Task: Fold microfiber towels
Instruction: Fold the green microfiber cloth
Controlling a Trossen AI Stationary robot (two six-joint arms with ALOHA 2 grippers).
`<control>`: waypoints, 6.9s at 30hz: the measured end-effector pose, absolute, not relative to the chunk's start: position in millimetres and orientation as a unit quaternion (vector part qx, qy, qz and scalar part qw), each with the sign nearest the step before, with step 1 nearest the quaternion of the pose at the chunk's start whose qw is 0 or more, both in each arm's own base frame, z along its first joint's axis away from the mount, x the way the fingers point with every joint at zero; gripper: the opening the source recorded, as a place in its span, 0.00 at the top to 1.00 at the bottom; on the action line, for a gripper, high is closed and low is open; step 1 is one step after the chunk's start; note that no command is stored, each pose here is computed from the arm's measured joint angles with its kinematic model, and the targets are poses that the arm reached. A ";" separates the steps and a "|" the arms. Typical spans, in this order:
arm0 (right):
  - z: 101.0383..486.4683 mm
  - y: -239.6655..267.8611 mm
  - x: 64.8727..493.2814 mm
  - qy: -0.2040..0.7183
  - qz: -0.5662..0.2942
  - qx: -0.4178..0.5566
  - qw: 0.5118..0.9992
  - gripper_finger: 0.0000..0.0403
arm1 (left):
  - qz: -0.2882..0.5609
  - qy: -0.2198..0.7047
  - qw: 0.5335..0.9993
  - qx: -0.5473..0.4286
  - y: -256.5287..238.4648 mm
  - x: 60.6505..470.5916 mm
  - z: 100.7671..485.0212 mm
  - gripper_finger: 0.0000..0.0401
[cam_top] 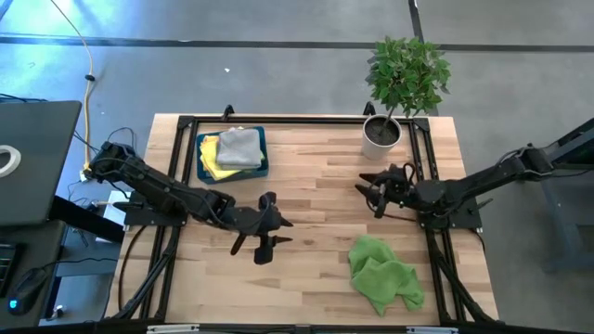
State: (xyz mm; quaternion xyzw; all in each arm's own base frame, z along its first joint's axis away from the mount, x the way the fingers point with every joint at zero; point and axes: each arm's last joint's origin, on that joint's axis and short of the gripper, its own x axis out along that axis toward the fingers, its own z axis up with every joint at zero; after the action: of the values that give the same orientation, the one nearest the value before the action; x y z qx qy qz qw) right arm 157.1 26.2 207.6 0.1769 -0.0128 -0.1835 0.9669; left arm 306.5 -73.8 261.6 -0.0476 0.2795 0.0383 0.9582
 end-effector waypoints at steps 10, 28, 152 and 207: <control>198.6 36.2 186.0 -0.042 -0.141 0.140 0.979 0.48 | 0.043 0.278 0.959 -0.043 -73.5 306.5 261.7 0.57; 187.7 70.5 260.6 0.397 -0.048 0.191 0.896 0.48 | 0.040 0.276 0.960 -0.034 -73.8 306.6 262.3 0.57; 231.9 173.4 322.4 0.469 -0.084 -0.054 0.877 0.99 | 0.021 0.330 0.944 0.000 -88.0 295.6 253.4 0.57; 359.4 114.8 338.0 0.432 -0.214 -0.028 0.876 1.00 | 0.201 0.347 0.915 0.052 -78.3 347.0 162.0 0.57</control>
State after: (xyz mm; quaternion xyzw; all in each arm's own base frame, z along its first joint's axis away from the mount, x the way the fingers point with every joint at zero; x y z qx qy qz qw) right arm 338.0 114.8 359.4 -0.0278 0.4317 -0.2139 0.8759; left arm 347.0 -78.3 162.0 0.0524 0.3466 0.2009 0.9148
